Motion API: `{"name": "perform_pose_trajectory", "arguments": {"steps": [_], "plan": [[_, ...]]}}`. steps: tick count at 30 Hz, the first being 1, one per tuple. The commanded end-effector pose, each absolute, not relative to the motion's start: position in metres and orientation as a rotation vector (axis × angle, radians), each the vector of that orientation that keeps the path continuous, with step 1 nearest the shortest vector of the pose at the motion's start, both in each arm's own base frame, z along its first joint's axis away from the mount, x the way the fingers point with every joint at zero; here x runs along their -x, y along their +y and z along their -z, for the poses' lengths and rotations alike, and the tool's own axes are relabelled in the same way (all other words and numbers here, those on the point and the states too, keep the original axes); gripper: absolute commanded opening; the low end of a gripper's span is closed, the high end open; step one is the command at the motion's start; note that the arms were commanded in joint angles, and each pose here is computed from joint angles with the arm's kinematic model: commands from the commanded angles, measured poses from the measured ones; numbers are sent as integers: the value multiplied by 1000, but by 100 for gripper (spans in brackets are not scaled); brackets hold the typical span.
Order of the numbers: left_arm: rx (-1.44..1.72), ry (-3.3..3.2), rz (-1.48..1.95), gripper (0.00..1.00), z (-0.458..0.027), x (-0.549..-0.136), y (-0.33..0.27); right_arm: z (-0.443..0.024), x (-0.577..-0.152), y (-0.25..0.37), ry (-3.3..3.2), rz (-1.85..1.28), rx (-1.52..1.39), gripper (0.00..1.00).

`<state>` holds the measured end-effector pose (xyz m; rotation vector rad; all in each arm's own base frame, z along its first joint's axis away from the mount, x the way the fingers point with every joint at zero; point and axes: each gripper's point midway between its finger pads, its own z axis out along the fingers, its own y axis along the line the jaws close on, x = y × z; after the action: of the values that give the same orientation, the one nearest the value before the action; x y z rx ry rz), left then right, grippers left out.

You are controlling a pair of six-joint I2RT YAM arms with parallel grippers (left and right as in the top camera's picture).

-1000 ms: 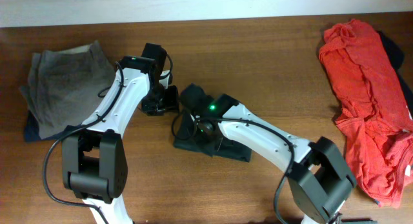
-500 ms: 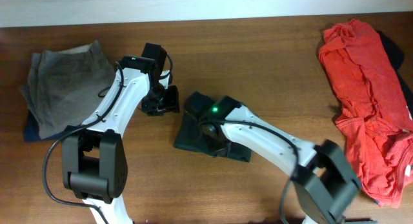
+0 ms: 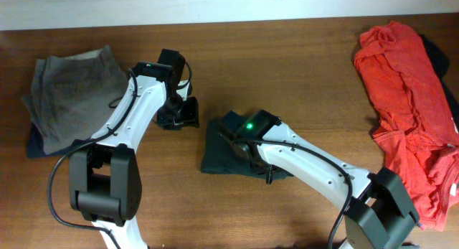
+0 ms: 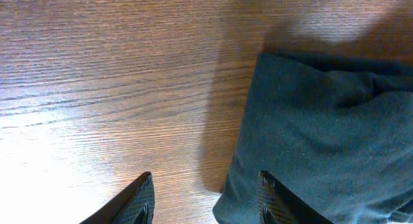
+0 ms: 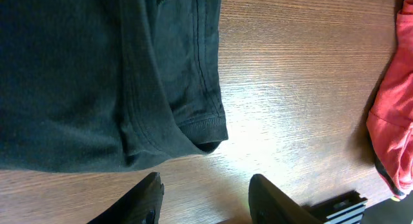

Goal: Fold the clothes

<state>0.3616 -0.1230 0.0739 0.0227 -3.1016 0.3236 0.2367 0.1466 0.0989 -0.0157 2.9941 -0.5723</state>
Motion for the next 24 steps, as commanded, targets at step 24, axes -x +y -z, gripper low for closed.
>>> {"name": "perform_pose_trajectory", "arguments": {"steps": [24], "plan": [[717,-3157,-510,51,-42,-397,-204,-57,-284,190,3210,-205,225,34]]}}
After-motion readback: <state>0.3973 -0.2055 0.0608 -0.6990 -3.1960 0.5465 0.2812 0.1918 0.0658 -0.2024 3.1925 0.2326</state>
